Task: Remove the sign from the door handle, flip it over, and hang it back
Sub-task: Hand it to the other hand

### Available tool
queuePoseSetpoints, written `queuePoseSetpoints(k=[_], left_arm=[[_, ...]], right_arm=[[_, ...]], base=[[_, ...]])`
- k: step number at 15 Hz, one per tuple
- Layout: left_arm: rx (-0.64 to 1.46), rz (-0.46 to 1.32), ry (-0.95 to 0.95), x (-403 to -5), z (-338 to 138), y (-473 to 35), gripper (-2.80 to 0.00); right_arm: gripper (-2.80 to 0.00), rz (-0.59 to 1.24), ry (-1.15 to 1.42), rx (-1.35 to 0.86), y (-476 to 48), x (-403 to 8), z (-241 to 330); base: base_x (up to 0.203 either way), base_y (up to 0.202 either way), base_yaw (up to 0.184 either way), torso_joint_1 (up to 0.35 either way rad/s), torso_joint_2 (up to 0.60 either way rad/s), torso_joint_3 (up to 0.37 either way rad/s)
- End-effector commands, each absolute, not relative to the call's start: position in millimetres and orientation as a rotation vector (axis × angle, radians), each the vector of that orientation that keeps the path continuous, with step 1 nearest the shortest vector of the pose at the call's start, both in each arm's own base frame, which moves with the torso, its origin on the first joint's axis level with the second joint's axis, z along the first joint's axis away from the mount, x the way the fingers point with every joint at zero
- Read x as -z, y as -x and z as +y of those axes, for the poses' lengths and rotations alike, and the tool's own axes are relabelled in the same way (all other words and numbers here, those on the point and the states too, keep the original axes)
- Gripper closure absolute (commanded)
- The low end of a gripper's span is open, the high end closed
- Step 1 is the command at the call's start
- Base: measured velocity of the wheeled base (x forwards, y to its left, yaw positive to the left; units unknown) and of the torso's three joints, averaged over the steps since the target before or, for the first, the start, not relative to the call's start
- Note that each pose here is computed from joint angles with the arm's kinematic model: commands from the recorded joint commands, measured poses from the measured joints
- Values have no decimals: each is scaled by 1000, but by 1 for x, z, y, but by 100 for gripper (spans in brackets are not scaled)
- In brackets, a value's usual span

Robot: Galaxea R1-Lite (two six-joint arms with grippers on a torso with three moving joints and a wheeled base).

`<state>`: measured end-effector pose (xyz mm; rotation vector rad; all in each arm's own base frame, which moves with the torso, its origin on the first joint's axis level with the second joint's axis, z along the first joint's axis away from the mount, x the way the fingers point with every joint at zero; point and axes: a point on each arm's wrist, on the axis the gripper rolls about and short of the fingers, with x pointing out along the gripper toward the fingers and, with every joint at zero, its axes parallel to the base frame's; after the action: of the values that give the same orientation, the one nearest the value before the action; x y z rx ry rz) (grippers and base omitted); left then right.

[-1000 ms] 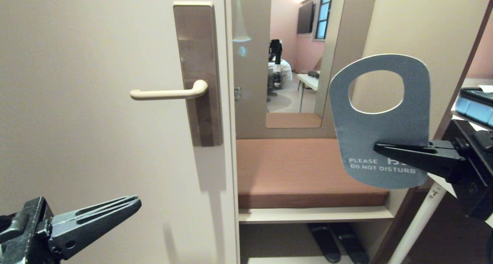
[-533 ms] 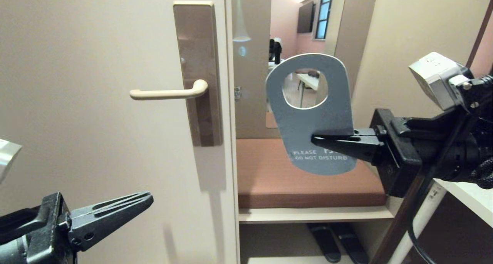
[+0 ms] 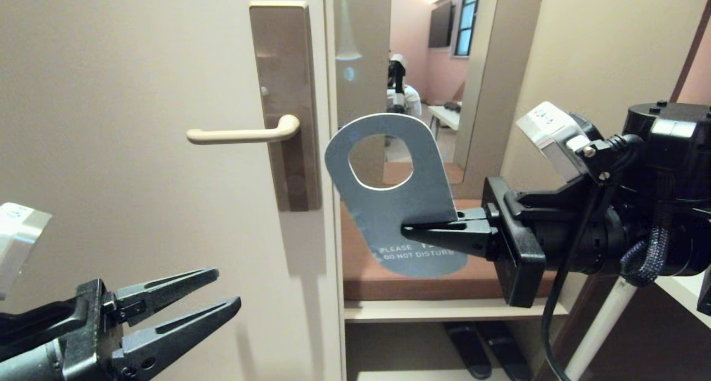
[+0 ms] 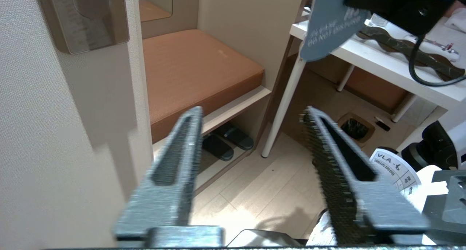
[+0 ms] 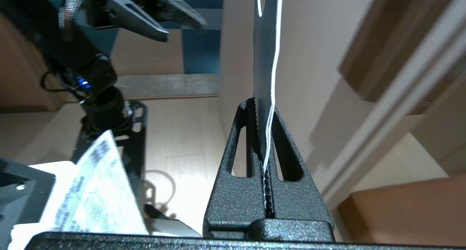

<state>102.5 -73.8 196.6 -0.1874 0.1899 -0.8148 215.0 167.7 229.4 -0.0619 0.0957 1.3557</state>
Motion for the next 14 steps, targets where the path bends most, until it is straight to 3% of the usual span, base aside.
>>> queuePoseSetpoints(k=[1, 14], left_arm=[[817, 188, 187, -197, -74, -103, -280], [926, 124, 197, -208, -87, -99, -280]], right_arm=[[0, 101, 62, -1403, -208, -227, 177], [0, 142, -168, -1549, -200, -228, 211]], base=[[0, 0, 0, 0, 0, 0], [0, 0, 0, 0, 0, 0]])
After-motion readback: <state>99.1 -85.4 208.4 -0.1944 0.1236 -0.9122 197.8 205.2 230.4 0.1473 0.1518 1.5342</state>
